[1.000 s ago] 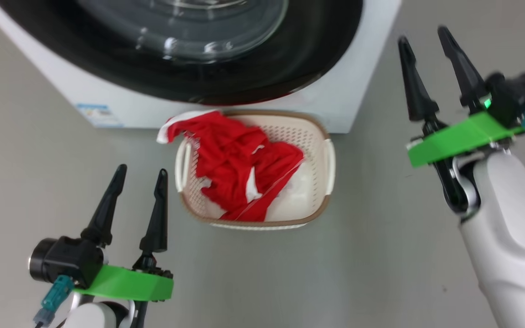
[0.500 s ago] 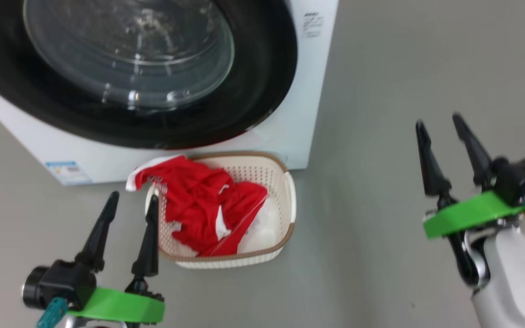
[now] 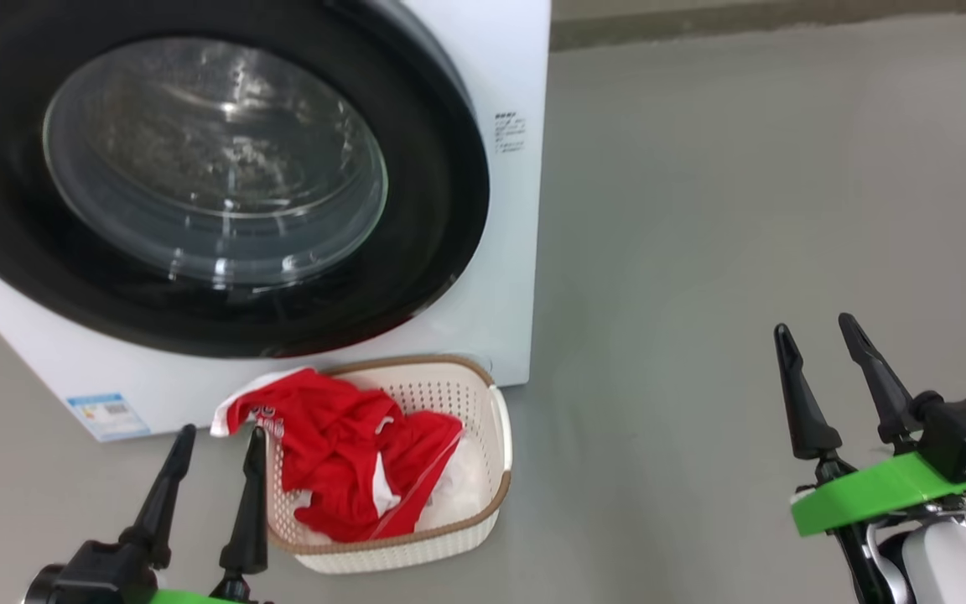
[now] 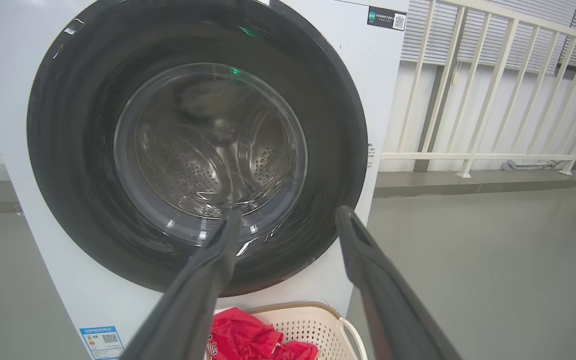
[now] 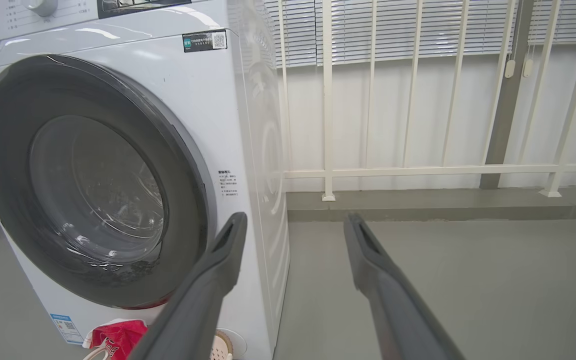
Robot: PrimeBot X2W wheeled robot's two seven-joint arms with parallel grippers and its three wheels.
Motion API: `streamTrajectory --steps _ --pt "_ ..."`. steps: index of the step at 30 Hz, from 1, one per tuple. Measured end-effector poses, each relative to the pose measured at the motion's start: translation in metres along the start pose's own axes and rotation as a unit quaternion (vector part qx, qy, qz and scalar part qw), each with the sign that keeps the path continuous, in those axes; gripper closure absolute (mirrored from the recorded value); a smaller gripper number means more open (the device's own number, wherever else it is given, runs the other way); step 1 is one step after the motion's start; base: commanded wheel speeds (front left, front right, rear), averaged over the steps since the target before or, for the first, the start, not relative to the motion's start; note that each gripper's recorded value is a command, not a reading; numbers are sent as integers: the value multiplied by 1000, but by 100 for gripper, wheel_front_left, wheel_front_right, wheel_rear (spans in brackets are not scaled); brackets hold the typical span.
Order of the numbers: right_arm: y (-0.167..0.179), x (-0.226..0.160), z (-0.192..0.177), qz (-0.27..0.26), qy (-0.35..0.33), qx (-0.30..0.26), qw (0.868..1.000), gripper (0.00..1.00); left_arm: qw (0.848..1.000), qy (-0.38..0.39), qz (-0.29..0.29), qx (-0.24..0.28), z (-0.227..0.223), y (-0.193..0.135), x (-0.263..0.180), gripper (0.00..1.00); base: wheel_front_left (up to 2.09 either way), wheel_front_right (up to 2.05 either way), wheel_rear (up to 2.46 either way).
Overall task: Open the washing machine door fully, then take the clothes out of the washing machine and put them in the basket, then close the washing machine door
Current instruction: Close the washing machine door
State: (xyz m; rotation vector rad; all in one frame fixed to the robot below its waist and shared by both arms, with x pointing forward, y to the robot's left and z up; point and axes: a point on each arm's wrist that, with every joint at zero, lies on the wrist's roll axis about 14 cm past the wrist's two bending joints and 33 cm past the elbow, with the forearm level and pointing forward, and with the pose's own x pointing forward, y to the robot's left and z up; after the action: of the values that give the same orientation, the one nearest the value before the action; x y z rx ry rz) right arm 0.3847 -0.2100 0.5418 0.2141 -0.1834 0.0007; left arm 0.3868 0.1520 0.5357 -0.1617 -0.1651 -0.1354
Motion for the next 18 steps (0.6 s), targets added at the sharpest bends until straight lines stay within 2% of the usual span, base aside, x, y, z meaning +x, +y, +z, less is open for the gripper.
streamTrajectory --steps 6,18 --pt "-7 -18 13 -2 -15 -12 1000 0 1000 -7 -5 2 6 -4 -7 0 0 0 0" --pt "0 -40 10 7 -9 -7 1000 0 1000 -7 16 7 9 9 -27 0 0 0 0"
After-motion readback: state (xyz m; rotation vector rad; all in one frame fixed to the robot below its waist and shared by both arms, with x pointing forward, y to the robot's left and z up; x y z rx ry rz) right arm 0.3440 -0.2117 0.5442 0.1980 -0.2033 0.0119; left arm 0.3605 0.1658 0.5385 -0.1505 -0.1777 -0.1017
